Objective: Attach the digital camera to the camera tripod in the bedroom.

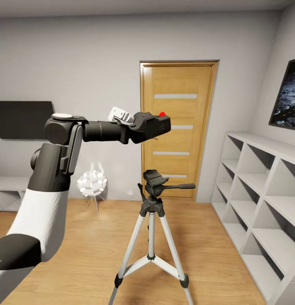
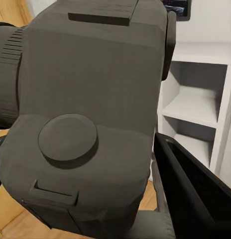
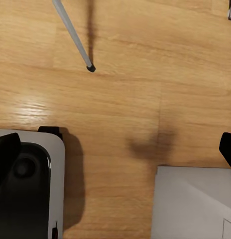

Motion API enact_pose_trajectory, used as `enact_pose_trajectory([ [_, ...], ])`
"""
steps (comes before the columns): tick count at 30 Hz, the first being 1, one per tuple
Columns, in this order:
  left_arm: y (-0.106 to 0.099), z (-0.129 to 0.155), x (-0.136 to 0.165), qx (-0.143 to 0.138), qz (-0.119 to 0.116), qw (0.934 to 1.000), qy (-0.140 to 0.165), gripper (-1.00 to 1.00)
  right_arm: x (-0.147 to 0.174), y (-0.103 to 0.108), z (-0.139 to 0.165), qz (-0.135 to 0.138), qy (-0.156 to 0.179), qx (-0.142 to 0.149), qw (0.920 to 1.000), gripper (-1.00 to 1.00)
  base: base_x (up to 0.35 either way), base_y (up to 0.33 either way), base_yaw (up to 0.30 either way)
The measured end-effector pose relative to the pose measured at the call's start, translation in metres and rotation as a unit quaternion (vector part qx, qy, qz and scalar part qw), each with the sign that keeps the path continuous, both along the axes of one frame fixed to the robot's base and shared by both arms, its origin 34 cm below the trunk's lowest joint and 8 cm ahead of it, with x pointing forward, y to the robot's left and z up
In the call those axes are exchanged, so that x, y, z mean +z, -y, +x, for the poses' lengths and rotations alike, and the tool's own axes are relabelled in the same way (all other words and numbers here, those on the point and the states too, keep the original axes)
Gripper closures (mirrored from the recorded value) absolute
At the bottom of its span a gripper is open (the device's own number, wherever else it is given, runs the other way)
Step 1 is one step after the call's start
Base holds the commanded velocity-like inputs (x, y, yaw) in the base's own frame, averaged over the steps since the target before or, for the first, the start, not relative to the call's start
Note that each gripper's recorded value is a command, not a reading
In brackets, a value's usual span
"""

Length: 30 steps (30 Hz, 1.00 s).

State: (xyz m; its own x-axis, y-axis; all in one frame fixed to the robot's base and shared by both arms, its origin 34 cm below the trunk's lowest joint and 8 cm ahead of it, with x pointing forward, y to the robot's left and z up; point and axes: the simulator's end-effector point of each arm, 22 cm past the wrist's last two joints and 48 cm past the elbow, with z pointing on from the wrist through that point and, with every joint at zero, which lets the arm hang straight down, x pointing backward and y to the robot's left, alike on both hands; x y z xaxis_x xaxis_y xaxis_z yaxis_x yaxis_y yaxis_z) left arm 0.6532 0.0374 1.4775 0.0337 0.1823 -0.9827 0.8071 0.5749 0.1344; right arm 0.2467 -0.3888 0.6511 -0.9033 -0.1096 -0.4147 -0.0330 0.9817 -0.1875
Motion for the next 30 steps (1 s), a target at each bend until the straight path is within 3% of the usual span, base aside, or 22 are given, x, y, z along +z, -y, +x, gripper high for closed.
enact_pose_trajectory([
  [7,0.006,0.000,-0.002,-0.004,-0.001,1.0000,-0.004,1.00,0.000,0.000,0.000,0.000,0.000,0.000,1.0000,-1.00,0.000,0.000,0.000],
  [21,0.006,0.019,-0.035,0.003,0.001,0.9985,-0.054,1.00,0.000,0.000,0.000,0.000,0.001,0.000,1.0000,-1.00,0.000,0.000,0.000],
  [22,-0.001,0.029,-0.060,0.027,0.003,0.9970,-0.073,1.00,0.000,0.000,0.000,0.000,0.001,0.001,1.0000,-1.00,0.000,0.000,0.000],
  [23,-0.003,0.033,-0.066,0.034,0.005,0.9965,-0.076,1.00,0.000,0.001,0.000,0.000,0.000,0.001,1.0000,-1.00,0.000,0.000,0.000],
  [30,-0.003,0.031,-0.079,0.035,0.003,0.9956,-0.087,1.00,0.000,0.001,0.000,-0.001,0.001,0.000,1.0000,-1.00,0.000,0.000,0.000],
])
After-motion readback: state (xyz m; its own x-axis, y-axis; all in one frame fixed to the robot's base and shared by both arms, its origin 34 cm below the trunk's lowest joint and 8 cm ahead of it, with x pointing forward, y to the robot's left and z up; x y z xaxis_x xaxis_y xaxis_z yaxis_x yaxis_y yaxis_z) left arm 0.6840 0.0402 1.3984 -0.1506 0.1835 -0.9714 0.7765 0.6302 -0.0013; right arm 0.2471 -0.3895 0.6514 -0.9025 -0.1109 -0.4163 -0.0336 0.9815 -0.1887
